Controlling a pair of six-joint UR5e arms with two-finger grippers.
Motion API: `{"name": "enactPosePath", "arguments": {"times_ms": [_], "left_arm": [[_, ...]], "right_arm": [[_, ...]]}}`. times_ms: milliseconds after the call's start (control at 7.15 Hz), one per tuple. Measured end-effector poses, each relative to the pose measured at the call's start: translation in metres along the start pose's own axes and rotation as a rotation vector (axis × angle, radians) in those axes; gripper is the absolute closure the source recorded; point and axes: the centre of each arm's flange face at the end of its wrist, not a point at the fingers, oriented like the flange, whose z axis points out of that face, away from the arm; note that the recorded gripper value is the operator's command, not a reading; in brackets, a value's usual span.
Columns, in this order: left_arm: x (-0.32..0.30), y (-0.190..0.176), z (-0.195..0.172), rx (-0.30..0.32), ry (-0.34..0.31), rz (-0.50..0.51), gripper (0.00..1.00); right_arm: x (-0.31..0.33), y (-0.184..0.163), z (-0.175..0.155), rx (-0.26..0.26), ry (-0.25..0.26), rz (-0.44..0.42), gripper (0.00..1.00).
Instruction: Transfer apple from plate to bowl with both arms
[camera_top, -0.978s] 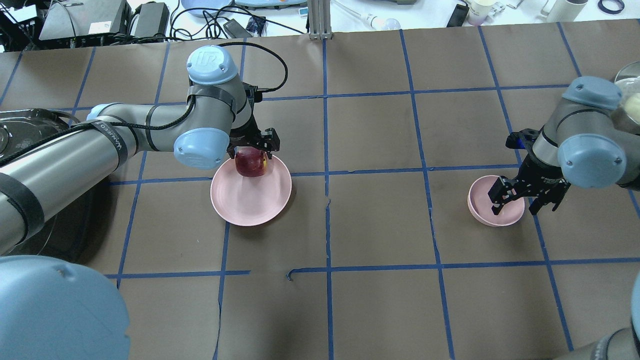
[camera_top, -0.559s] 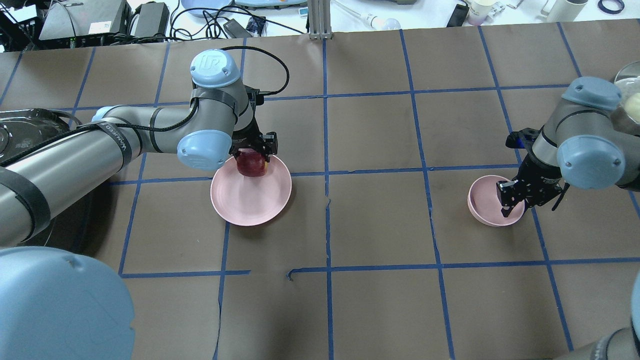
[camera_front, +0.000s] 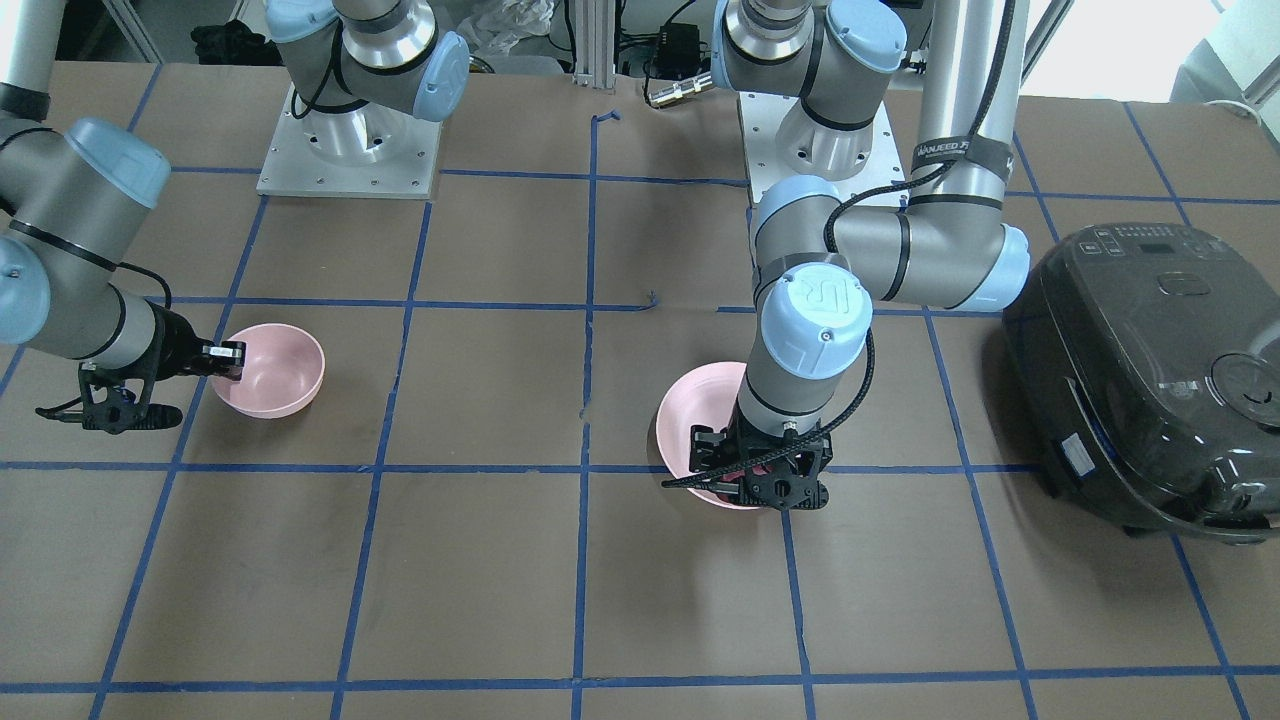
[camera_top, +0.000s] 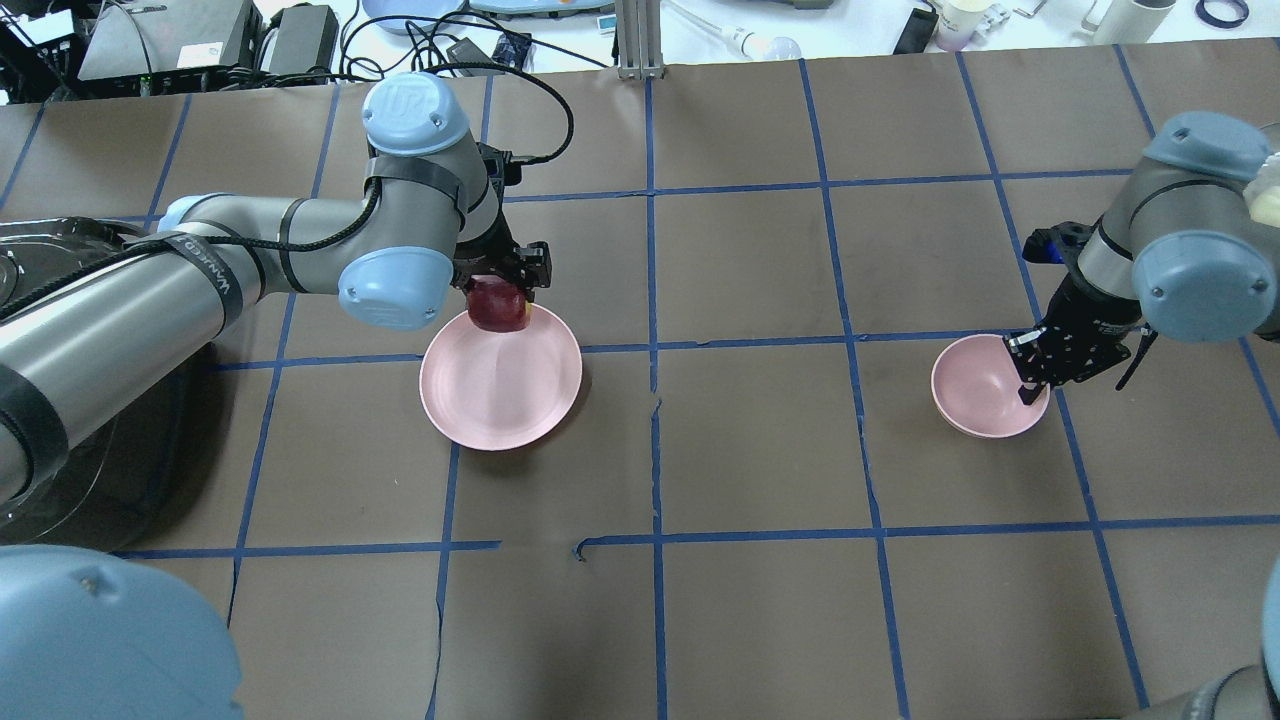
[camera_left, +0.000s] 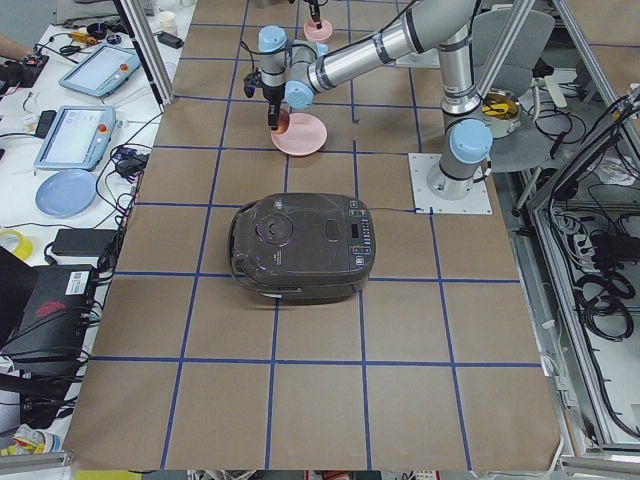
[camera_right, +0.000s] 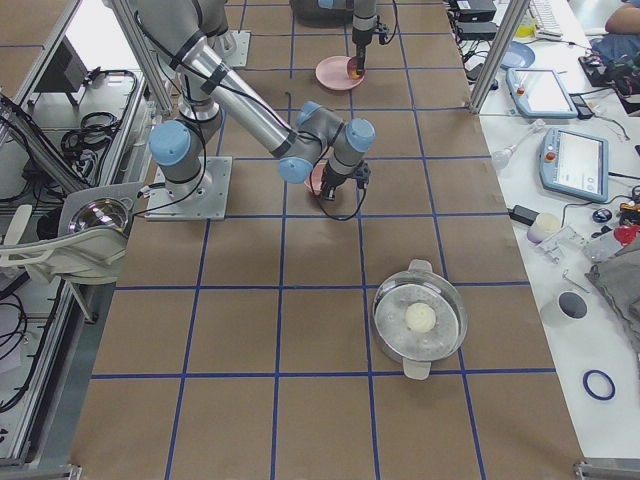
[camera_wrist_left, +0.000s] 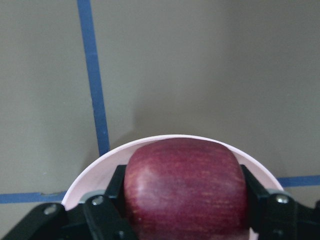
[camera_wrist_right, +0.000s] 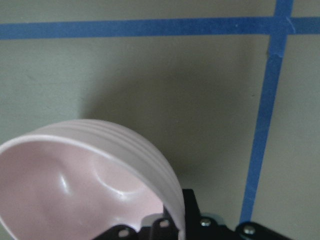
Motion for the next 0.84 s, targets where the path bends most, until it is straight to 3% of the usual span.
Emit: {"name": "enactPosePath", "arguments": {"times_ms": [140, 419, 559, 839], "left_arm": [[-0.002, 0.0, -0.009, 0.012, -0.009, 0.0, 0.66], [-0.01, 0.001, -0.022, 0.015, -0.029, -0.003, 0.66], [-0.012, 0.005, -0.028, 0.012, -0.032, 0.002, 0.65], [-0.013, 0.013, -0.045, 0.006, -0.033, 0.013, 0.66]], "right_arm": [[-0.028, -0.003, -0.007, -0.019, -0.069, 0.031, 1.0], [-0.101, 0.002, 0.0, -0.077, -0.11, 0.019, 1.0], [-0.13, 0.007, 0.012, -0.102, -0.134, 0.005, 1.0], [-0.158, 0.014, 0.047, -0.122, -0.233, 0.016, 1.0]]}}
